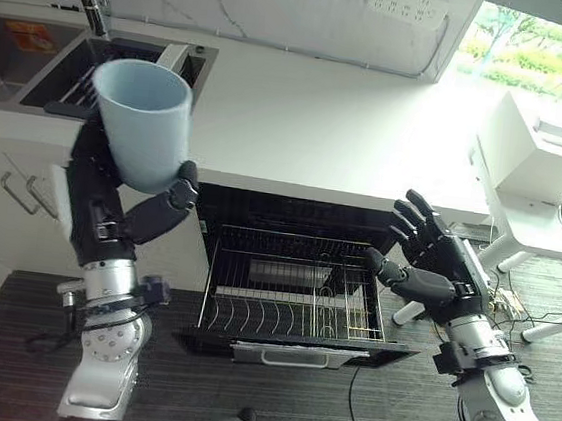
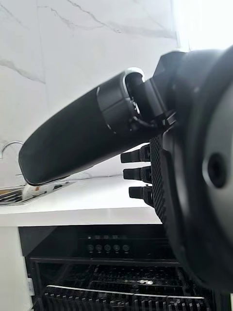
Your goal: Place the dishes in the dishwasher.
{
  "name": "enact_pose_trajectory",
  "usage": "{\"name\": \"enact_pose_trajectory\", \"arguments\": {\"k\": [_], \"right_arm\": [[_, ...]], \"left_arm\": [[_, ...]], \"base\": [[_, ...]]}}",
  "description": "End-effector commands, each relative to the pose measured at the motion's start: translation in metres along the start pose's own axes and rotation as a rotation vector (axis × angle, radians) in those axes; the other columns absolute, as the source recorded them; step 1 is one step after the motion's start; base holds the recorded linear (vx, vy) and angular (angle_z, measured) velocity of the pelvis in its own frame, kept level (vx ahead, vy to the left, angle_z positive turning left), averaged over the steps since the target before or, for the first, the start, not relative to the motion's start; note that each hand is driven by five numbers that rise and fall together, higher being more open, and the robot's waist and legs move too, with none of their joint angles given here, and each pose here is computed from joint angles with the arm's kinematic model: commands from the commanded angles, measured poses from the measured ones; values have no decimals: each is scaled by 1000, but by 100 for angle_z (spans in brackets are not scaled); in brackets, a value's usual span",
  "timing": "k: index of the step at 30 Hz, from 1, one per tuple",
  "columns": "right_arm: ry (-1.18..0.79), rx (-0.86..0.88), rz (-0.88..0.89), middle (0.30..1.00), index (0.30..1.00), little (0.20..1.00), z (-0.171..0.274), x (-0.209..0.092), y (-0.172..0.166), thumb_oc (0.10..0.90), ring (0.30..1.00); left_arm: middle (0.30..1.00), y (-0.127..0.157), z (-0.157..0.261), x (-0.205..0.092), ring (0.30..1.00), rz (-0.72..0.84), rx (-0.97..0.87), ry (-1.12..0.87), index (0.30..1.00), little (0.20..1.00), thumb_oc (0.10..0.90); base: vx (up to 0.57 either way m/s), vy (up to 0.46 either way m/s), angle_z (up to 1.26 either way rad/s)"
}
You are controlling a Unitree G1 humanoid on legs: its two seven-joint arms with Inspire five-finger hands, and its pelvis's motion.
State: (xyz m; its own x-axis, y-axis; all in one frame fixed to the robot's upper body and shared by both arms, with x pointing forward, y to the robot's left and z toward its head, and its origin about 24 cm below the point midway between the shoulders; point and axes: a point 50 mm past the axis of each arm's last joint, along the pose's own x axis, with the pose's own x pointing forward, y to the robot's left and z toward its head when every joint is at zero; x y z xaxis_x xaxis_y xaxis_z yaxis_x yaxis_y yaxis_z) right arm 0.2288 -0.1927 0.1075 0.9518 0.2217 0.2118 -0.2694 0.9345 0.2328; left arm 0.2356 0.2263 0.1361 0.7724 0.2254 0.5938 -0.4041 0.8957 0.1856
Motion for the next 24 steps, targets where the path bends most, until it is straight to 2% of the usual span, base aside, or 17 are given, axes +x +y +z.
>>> {"name": "enact_pose_trajectory", "arguments": {"k": [1, 8, 12, 18, 24], "right_arm": [[-316, 17, 143, 900, 900, 900, 51, 24, 18, 800, 900], [-310, 48, 286, 900, 900, 900, 68, 42, 37, 800, 900], [-280, 198, 414, 900, 900, 900, 68, 53, 63, 800, 900], [-217, 218, 408, 900, 900, 900, 57, 65, 76, 800, 900], [-200, 199, 355, 900, 900, 900, 51, 69, 75, 800, 900]], "left_arm": [[300, -10, 42, 29, 300, -1, 19, -290, 300, 300, 400], [300, -32, 38, 25, 300, 20, 102, -290, 300, 300, 400], [300, -60, 36, 20, 300, 33, 179, -398, 300, 300, 400], [300, -79, 39, 16, 300, 38, 117, -433, 300, 300, 400], [300, -83, 42, 12, 300, 39, 83, -455, 300, 300, 400]], "base": [[25, -204, 18], [34, -144, 0], [63, -115, -15], [55, -17, 2], [7, 12, 3]]}}
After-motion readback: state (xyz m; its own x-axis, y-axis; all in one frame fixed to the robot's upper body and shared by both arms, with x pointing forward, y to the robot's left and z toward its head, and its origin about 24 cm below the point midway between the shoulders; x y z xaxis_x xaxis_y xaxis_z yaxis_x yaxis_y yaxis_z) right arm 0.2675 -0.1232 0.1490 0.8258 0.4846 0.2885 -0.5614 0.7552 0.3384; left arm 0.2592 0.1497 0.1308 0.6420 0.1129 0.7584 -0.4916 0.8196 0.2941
